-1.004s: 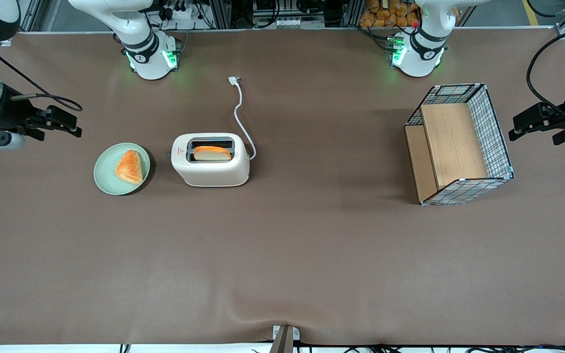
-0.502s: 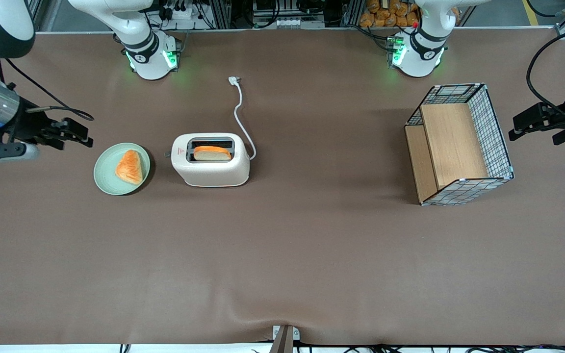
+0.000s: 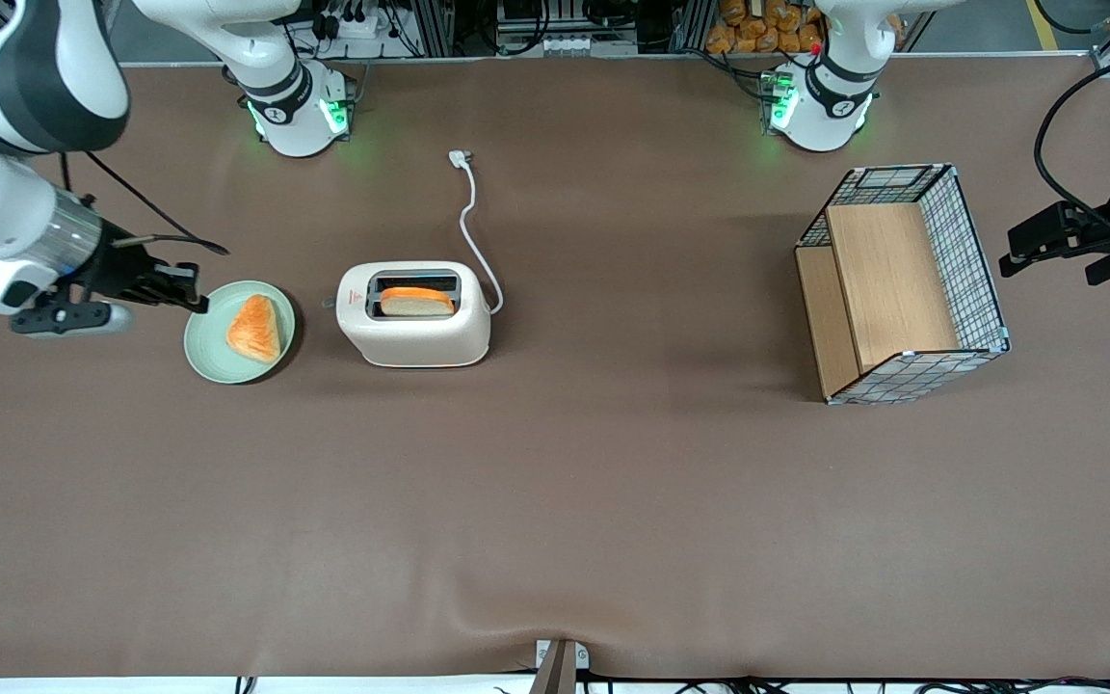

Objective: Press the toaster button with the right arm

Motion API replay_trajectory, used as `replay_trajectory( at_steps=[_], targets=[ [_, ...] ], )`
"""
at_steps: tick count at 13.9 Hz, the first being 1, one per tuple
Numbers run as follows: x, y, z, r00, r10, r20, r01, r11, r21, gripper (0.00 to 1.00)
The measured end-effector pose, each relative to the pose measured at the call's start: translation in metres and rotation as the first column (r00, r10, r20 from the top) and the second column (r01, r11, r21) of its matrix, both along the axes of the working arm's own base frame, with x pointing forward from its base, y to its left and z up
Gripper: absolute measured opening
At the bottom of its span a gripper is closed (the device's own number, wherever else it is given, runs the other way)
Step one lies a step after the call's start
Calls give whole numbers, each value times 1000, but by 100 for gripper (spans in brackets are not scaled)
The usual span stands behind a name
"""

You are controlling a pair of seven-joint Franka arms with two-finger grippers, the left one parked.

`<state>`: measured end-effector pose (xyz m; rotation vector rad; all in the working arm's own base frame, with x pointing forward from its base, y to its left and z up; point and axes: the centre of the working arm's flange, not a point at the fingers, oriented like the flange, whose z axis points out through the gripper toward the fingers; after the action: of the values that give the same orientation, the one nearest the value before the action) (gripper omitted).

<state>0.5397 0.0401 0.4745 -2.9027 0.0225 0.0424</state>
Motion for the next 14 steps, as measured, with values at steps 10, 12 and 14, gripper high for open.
replay_trajectory(
  at_steps=[10,12,14],
  targets=[
    [-29,26,-92,992,-127,-17,128,984,125,1],
    [-34,30,-101,990,-141,-15,142,981,132,1],
    [-39,34,-110,988,-152,-20,153,979,136,1]
  ],
)
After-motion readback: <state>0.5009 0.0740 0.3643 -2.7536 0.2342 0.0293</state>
